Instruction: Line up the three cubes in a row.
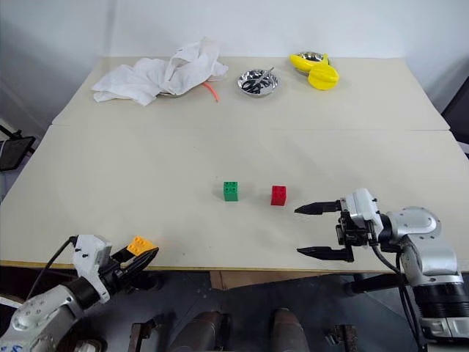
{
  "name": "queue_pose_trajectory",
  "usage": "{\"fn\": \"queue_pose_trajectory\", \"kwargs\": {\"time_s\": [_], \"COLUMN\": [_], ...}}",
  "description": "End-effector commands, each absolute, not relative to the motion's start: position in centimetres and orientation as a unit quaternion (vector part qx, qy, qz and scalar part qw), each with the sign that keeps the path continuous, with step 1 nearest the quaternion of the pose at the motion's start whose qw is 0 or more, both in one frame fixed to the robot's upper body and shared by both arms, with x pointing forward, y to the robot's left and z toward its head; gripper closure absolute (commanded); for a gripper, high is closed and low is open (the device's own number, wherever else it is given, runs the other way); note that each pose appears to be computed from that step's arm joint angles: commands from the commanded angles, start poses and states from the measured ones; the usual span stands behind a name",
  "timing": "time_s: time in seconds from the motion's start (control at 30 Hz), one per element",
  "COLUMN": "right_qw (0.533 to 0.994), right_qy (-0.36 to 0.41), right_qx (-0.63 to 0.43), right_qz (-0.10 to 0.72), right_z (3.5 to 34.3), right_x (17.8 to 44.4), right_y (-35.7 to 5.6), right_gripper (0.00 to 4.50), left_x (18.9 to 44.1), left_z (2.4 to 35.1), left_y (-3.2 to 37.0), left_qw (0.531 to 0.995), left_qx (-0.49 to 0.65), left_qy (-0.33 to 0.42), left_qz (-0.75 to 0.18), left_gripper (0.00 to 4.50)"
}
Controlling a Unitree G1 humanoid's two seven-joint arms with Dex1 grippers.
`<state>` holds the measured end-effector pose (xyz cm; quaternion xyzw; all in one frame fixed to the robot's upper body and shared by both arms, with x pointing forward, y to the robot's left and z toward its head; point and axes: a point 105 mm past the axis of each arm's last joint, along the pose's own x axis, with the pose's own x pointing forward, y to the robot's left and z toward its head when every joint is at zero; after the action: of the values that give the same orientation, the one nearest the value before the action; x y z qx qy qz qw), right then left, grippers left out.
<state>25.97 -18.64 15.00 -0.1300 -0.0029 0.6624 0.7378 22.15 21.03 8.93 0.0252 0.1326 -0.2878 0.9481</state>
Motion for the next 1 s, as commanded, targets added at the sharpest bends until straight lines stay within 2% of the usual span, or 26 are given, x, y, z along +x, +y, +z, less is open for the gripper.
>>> {"fn": "queue_pose_trajectory", "kwargs": {"time_s": [0.03, 0.1, 0.3, 0.47, 0.63, 0.73, 1.0], "right_qw": [0.74, 0.745, 0.768, 0.784, 0.798, 0.809, 0.848], "right_qy": [-0.019, -0.019, -0.024, -0.021, -0.019, -0.027, -0.08], "right_qx": [-0.154, -0.156, -0.164, -0.167, -0.163, -0.163, -0.146], "right_qz": [0.654, 0.648, 0.618, 0.598, 0.58, 0.564, 0.504], "right_z": [16.1, 16.2, 16.6, 16.8, 16.9, 17.2, 18.0], "right_x": [25.6, 25.6, 25.1, 24.3, 23.6, 23.2, 23.5], "right_y": [-19.3, -19.5, -20.4, -21.0, -21.4, -21.6, -23.0], "right_gripper": [0.0, 0.0, 0.0, 0.0, 0.0, 0.0, 0.0], "left_x": [23.7, 25.4, 32.8, 36.0, 37.1, 36.6, 37.1], "left_z": [11.6, 12.7, 15.6, 16.0, 15.5, 14.7, 13.7], "left_y": [20.5, 20.8, 19.4, 18.5, 18.1, 18.1, 17.6], "left_qw": [0.907, 0.885, 0.791, 0.759, 0.749, 0.729, 0.728], "left_qx": [0.079, 0.11, 0.23, 0.243, 0.242, 0.239, 0.252], "left_qy": [0.085, 0.073, 0.037, 0.049, 0.067, 0.092, 0.105], "left_qz": [-0.404, -0.447, -0.565, -0.602, -0.613, -0.635, -0.628], "left_gripper": [2.99, 2.99, 2.99, 2.99, 2.99, 2.99, 2.99]}}
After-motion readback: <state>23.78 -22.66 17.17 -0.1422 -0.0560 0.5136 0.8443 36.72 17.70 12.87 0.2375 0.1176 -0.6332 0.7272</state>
